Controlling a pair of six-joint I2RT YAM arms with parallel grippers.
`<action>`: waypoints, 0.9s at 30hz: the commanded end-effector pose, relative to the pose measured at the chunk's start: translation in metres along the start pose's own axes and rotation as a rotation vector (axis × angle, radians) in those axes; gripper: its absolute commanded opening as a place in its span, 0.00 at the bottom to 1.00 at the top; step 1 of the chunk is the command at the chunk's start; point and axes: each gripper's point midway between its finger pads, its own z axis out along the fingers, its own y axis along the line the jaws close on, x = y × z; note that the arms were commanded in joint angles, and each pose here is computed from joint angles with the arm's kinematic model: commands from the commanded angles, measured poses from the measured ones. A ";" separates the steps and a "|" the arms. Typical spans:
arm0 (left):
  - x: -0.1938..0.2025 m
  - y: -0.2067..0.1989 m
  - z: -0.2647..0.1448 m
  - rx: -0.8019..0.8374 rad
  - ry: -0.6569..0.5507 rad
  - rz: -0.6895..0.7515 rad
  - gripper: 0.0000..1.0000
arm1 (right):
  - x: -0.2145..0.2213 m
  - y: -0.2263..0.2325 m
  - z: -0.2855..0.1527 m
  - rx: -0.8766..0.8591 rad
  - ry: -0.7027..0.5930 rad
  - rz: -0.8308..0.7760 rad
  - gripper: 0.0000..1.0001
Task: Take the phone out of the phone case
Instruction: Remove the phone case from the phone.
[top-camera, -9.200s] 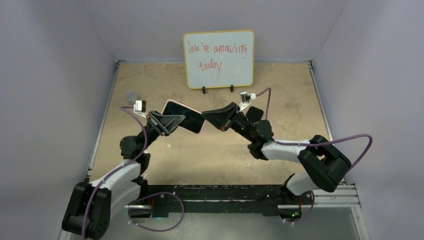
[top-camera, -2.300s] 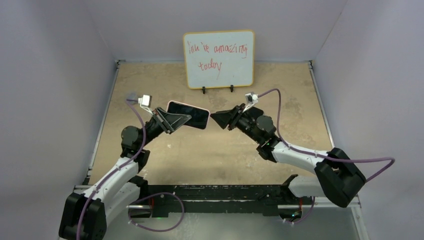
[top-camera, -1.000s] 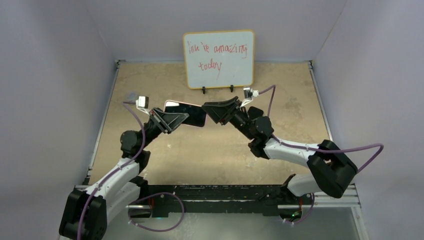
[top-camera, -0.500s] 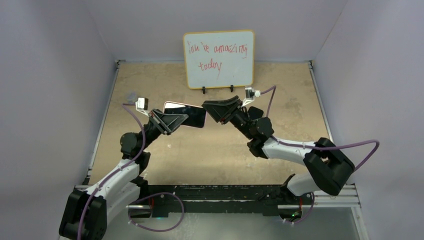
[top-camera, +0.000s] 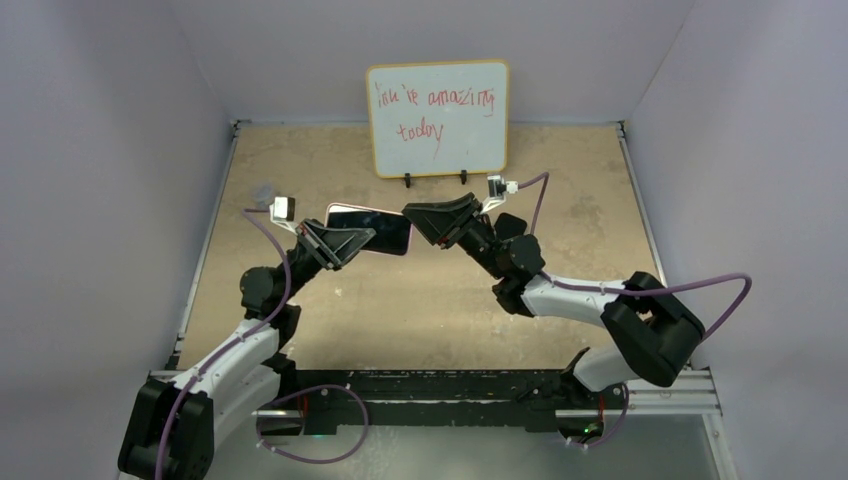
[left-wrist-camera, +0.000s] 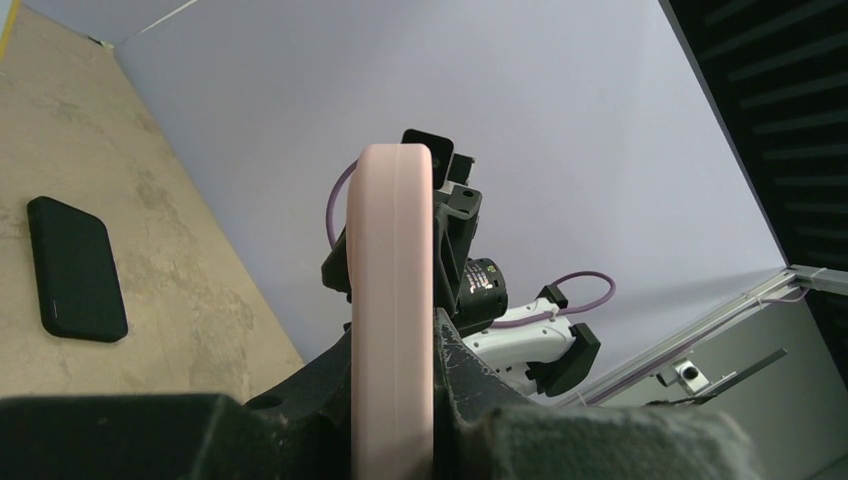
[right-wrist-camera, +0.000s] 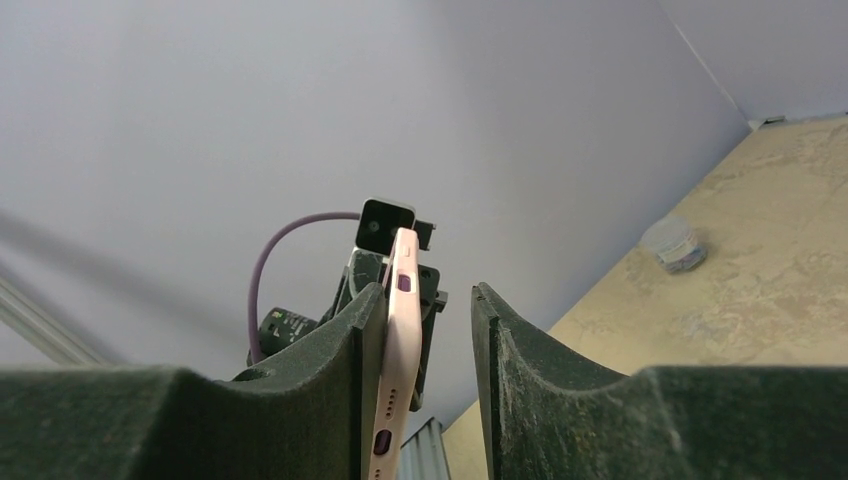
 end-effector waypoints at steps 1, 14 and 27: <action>-0.009 -0.035 0.003 0.124 -0.036 0.057 0.00 | -0.017 0.022 0.009 -0.072 -0.056 -0.004 0.39; -0.009 -0.034 0.002 0.119 -0.040 0.069 0.00 | -0.013 0.024 0.010 -0.083 -0.051 0.030 0.35; -0.007 -0.029 0.001 0.086 -0.036 0.097 0.00 | -0.013 0.032 0.009 -0.099 -0.050 0.054 0.35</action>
